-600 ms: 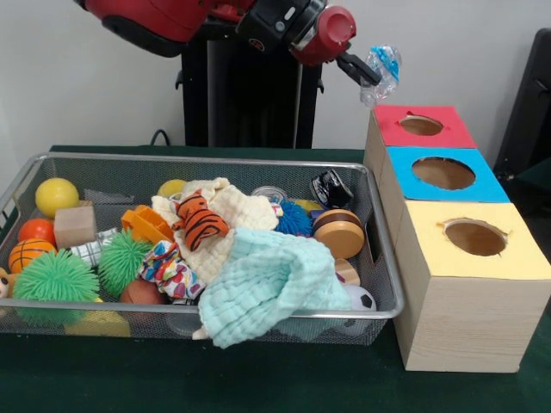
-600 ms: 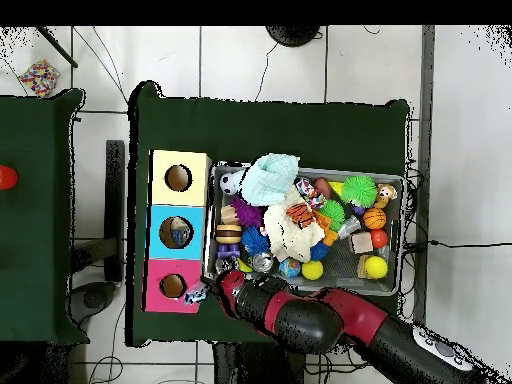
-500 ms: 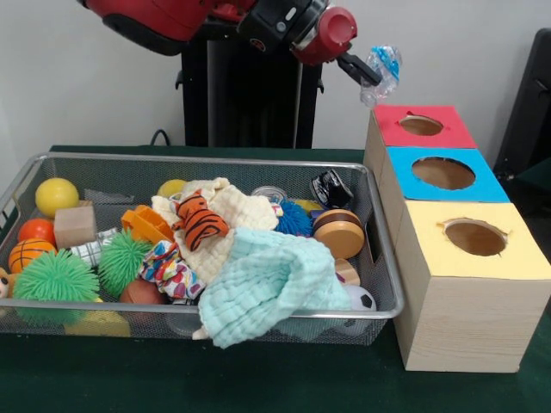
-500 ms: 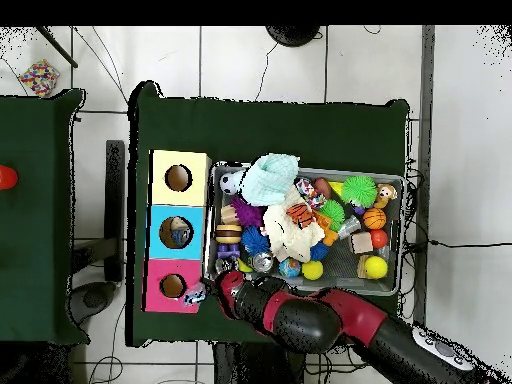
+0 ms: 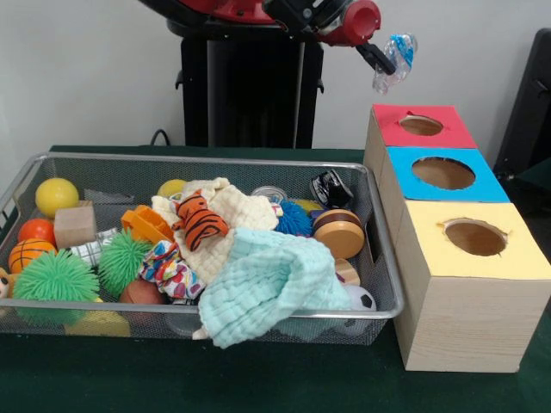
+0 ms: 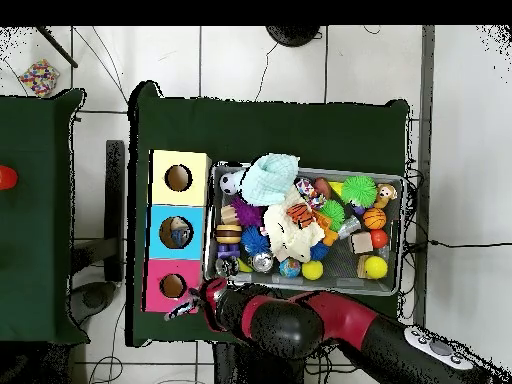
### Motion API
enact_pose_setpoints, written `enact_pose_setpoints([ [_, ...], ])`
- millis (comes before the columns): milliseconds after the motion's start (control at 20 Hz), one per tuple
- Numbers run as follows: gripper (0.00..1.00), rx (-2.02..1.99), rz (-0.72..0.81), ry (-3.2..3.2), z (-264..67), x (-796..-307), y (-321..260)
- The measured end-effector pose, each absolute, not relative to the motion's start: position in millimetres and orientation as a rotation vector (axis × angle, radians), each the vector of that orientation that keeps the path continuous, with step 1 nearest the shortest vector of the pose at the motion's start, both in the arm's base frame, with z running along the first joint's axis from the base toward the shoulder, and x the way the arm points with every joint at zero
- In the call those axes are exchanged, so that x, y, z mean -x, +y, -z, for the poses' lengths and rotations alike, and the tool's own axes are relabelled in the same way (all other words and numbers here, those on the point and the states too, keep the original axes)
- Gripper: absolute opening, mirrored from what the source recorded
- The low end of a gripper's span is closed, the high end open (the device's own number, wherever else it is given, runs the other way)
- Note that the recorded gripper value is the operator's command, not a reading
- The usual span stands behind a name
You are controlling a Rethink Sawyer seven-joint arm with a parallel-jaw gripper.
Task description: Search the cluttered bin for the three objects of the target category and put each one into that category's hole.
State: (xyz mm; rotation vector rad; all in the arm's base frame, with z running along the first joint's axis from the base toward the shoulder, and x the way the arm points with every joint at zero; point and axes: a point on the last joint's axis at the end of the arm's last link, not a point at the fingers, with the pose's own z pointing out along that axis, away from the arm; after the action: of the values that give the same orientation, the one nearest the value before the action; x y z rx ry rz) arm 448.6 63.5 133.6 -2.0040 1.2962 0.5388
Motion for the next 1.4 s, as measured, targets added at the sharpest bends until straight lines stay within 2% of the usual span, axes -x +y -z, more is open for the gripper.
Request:
enact_pose_setpoints([
  [650, 0.00, 1.927, -0.647, 1.425, -139.1, -438.8, 66.2],
  [1400, 0.00, 1.823, -0.600, 1.371, -157.3, -451.0, 69.5],
])
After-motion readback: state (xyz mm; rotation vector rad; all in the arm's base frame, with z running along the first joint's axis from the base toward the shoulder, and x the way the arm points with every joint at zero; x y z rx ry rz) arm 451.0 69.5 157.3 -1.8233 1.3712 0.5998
